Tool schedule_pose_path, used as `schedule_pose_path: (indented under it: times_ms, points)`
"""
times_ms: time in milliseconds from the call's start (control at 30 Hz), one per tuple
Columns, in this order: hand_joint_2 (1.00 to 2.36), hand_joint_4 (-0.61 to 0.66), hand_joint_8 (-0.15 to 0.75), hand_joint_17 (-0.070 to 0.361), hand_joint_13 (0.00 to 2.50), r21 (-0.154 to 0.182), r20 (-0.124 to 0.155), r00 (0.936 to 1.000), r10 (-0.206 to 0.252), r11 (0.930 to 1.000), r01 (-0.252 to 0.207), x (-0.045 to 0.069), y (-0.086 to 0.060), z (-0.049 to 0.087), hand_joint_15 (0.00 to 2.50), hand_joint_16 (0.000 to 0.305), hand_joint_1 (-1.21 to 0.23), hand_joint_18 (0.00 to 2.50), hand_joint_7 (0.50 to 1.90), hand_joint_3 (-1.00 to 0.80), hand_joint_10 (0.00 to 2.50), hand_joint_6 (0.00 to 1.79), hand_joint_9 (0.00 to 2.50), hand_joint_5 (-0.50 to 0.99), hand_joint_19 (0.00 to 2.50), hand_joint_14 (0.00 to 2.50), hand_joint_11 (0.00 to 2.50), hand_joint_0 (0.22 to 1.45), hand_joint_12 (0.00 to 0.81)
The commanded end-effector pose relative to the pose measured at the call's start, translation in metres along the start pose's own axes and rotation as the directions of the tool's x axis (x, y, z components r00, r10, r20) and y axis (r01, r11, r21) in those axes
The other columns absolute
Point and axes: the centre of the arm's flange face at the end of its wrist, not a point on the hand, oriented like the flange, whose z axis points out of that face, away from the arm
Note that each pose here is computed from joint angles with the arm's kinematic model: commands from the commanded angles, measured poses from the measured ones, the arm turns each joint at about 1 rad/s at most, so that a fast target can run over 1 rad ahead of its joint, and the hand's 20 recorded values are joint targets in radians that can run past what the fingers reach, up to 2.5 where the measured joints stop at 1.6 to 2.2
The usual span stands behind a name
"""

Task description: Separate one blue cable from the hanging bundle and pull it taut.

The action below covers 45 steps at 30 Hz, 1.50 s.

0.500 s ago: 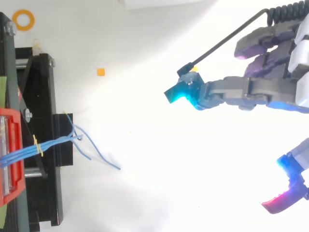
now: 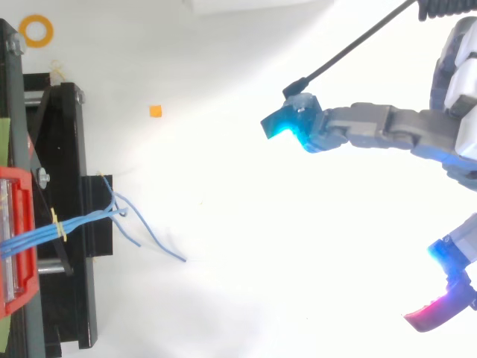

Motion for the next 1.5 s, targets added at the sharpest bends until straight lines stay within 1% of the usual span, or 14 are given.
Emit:
schedule_pose_path:
  times_ms: [0, 200, 333, 600, 833, 900, 1100, 1200, 1267, 1300, 1367, 1400, 1433, 1467]
  points:
    - [1.00, 0.32, 0.351, 0.220, 1.92, -0.001, -0.004, 1.0000, -0.001, 1.0000, 0.001, 0.001, 0.000, 0.000, 0.93, 0.098, -0.51, 1.85, 0.65, -0.50, 0.03, 0.50, 2.01, -0.20, 0.32, 0.03, 0.92, 0.31, 0.437]
    - [1.00, 0.33, 0.351, 0.218, 1.99, 0.006, -0.021, 0.9998, -0.004, 1.0000, 0.004, 0.002, -0.002, -0.002, 1.01, 0.097, -0.51, 1.91, 0.65, -0.50, 0.03, 0.50, 2.09, -0.20, 0.35, 0.03, 1.08, 0.31, 0.461]
    - [1.00, 0.33, 0.351, 0.215, 2.00, 0.006, -0.018, 0.9998, -0.004, 1.0000, 0.004, 0.002, -0.003, -0.002, 1.03, 0.096, -0.51, 1.94, 0.65, -0.50, 0.03, 0.50, 2.10, -0.20, 0.36, 0.03, 1.12, 0.31, 0.460]
    - [1.00, 0.33, 0.339, 0.214, 1.99, 0.044, 0.022, 0.9998, -0.002, 0.9990, 0.001, -0.003, -0.010, 0.000, 1.04, 0.095, -0.51, 2.06, 0.65, -0.50, 0.03, 0.50, 2.10, -0.20, 0.38, 0.02, 1.14, 0.31, 0.459]
    - [1.00, 0.33, 0.314, 0.209, 2.08, 0.031, 0.068, 0.9973, 0.029, 0.9990, -0.031, -0.007, -0.008, 0.006, 1.24, 0.093, -0.51, 2.20, 0.65, -0.50, 0.02, 0.50, 2.24, -0.20, 0.51, 0.02, 1.51, 0.32, 0.491]
    - [1.00, 0.34, 0.315, 0.207, 2.14, 0.024, 0.084, 0.9952, 0.050, 0.9983, -0.052, -0.009, -0.007, 0.007, 1.33, 0.092, -0.51, 2.20, 0.65, -0.50, 0.02, 0.50, 2.29, -0.20, 0.55, 0.02, 1.64, 0.32, 0.479]
    - [1.00, 0.34, 0.310, 0.210, 2.15, 0.010, 0.133, 0.9836, 0.123, 0.9921, -0.125, -0.008, -0.007, 0.017, 1.37, 0.093, -0.51, 2.10, 0.65, -0.50, 0.02, 0.50, 2.32, -0.19, 0.56, 0.02, 1.66, 0.32, 0.478]
    - [1.00, 0.36, 0.306, 0.209, 2.17, 0.018, 0.133, 0.9801, 0.147, 0.9884, -0.151, 0.003, -0.010, 0.026, 1.38, 0.093, -0.52, 2.11, 0.65, -0.50, 0.02, 0.50, 2.33, -0.19, 0.56, 0.02, 1.67, 0.32, 0.478]
    - [1.00, 0.36, 0.291, 0.211, 2.21, 0.032, 0.148, 0.9729, 0.178, 0.9823, -0.185, 0.011, -0.014, 0.034, 1.46, 0.094, -0.52, 2.13, 0.66, -0.50, 0.01, 0.50, 2.38, -0.19, 0.56, 0.01, 1.75, 0.32, 0.478]
    - [1.00, 0.36, 0.289, 0.209, 2.24, 0.043, 0.167, 0.9656, 0.199, 0.9770, -0.209, 0.010, -0.016, 0.035, 1.51, 0.093, -0.52, 2.14, 0.66, -0.50, 0.01, 0.50, 2.41, -0.19, 0.56, 0.01, 1.81, 0.32, 0.470]
    - [1.00, 0.37, 0.286, 0.208, 2.28, 0.056, 0.176, 0.9583, 0.225, 0.9697, -0.238, 0.018, -0.019, 0.041, 1.57, 0.093, -0.52, 2.16, 0.65, -0.50, 0.01, 0.50, 2.44, -0.18, 0.56, 0.01, 1.85, 0.32, 0.465]
    - [1.00, 0.37, 0.289, 0.209, 2.28, 0.062, 0.193, 0.9460, 0.261, 0.9589, -0.277, 0.021, -0.022, 0.045, 1.60, 0.093, -0.51, 2.17, 0.66, -0.50, 0.11, 0.50, 2.44, -0.18, 0.58, 0.00, 1.83, 0.32, 0.457]
    - [1.00, 0.37, 0.289, 0.208, 2.30, 0.061, 0.213, 0.9291, 0.303, 0.9449, -0.322, 0.022, -0.023, 0.048, 1.63, 0.093, -0.52, 2.17, 0.65, -0.50, 0.15, 0.50, 2.44, -0.18, 0.57, 0.00, 1.81, 0.32, 0.455]
    - [1.00, 0.37, 0.286, 0.208, 2.31, 0.068, 0.220, 0.9047, 0.365, 0.9195, -0.387, 0.039, -0.029, 0.059, 1.64, 0.093, -0.51, 2.18, 0.66, -0.50, 0.26, 0.50, 2.43, -0.18, 0.57, 0.00, 1.78, 0.32, 0.449]
